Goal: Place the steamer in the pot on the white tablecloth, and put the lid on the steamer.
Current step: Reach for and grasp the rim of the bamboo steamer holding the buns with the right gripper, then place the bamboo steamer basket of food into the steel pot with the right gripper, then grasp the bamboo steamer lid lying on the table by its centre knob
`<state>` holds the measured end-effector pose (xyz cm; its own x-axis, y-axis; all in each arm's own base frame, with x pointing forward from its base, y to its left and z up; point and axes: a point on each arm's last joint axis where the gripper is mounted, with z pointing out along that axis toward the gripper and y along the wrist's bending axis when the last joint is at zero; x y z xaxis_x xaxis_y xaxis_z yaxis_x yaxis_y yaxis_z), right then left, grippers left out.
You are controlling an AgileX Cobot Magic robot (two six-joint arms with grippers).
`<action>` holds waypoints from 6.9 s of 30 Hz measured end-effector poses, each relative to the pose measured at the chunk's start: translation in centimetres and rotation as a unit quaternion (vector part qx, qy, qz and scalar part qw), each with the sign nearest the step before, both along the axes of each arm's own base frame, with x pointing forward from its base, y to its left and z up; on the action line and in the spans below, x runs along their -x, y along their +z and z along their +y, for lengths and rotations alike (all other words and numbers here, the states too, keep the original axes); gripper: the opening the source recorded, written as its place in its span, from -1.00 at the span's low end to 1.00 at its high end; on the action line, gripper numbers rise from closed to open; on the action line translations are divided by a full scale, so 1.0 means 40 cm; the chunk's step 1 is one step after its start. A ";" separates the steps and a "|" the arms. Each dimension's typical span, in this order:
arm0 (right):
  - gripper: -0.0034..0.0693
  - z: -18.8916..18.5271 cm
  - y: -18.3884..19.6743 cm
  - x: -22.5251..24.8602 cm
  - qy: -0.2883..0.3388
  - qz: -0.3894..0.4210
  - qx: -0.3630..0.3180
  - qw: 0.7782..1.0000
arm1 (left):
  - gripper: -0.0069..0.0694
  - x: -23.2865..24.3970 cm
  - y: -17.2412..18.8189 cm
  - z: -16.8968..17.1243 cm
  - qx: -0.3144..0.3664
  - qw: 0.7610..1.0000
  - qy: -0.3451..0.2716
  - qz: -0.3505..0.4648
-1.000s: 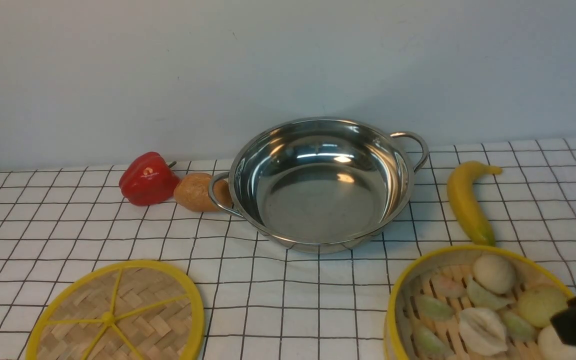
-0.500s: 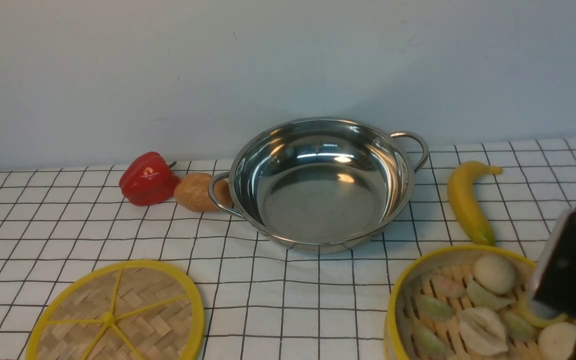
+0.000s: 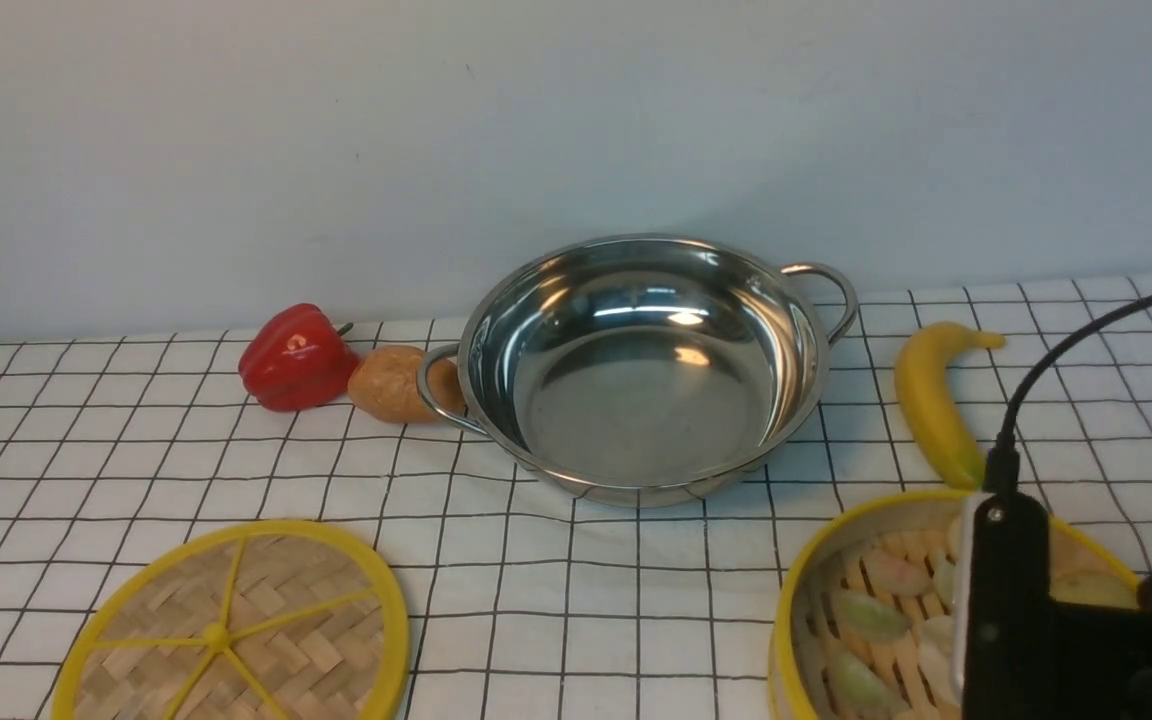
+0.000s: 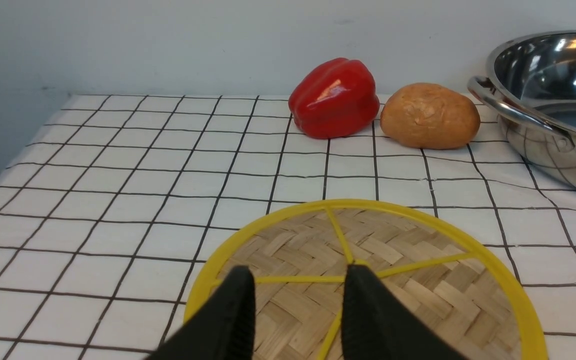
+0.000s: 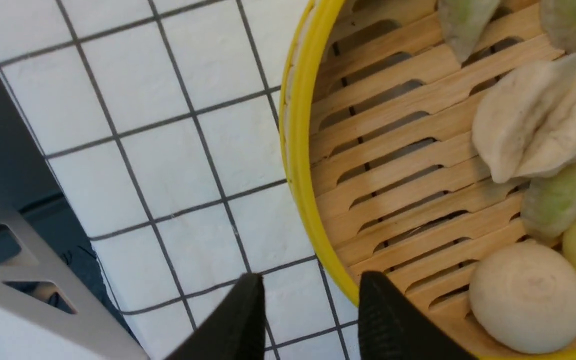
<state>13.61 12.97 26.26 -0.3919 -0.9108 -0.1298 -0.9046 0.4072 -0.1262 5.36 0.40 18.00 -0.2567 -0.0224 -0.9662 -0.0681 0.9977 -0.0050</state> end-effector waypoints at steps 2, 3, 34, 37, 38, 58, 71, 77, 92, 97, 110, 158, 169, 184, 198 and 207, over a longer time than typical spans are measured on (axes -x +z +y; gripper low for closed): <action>0.00 0.005 -0.006 -0.001 0.007 0.008 0.002 1.000 | -0.18 0.000 0.000 0.000 0.000 1.000 0.000 0.000; 0.05 0.007 -0.009 -0.002 0.010 0.011 0.003 1.000 | -0.18 0.000 0.000 0.000 0.000 1.000 0.000 0.000; 0.19 0.060 -0.190 -0.061 0.046 0.044 0.057 0.996 | -0.18 0.000 0.000 0.000 0.000 1.000 0.001 0.000; 0.19 0.065 -0.210 -0.069 0.048 0.048 0.069 0.995 | -0.18 0.000 0.000 0.000 0.000 1.000 0.001 0.000; 0.19 0.065 -0.212 -0.070 0.047 0.048 0.070 0.995 | -0.18 0.000 0.000 0.000 0.000 1.000 0.001 0.000; -0.70 0.059 -0.210 -0.078 0.039 0.047 0.098 0.993 | -0.18 0.000 0.000 0.000 0.000 1.000 0.001 0.000; -0.67 0.083 -0.012 -0.093 0.048 0.010 0.044 0.998 | -0.18 0.000 0.000 0.000 0.000 1.000 0.001 0.000; -0.67 0.111 0.054 -0.116 0.075 -0.026 0.012 0.997 | -0.18 0.000 0.000 0.000 0.000 1.000 0.001 0.000; -0.67 0.140 0.193 -0.370 0.044 -0.102 -0.039 0.993 | -0.18 0.000 0.000 0.000 0.000 1.000 0.001 0.000; -0.67 0.208 0.199 -0.450 0.062 -0.108 -0.070 0.990 | -0.18 0.000 0.000 0.000 0.000 1.000 0.001 0.000; -0.67 0.315 0.068 -0.580 0.104 -0.069 -0.073 0.989 | -0.18 0.000 0.000 0.000 0.000 1.000 0.001 0.000; 0.32 0.353 -0.140 -0.667 0.174 -0.051 0.002 0.983 | -0.18 0.000 0.000 0.000 0.000 1.000 0.001 0.000; 0.39 0.353 -0.139 -0.667 0.143 -0.047 -0.005 0.989 | -0.18 0.000 0.000 0.000 0.000 1.000 0.001 0.000; 0.40 0.368 -0.108 -0.650 0.111 -0.032 -0.060 0.992 | -0.18 0.000 0.000 0.000 0.000 1.000 0.001 0.000; 0.04 0.332 0.156 -0.606 -0.077 -0.104 -0.166 0.978 | -0.18 0.000 0.000 0.000 0.000 1.000 0.001 0.000; -0.94 0.142 0.493 -0.500 -0.328 -0.316 -0.221 0.862 | -0.18 0.000 0.000 0.000 0.000 1.000 0.001 0.000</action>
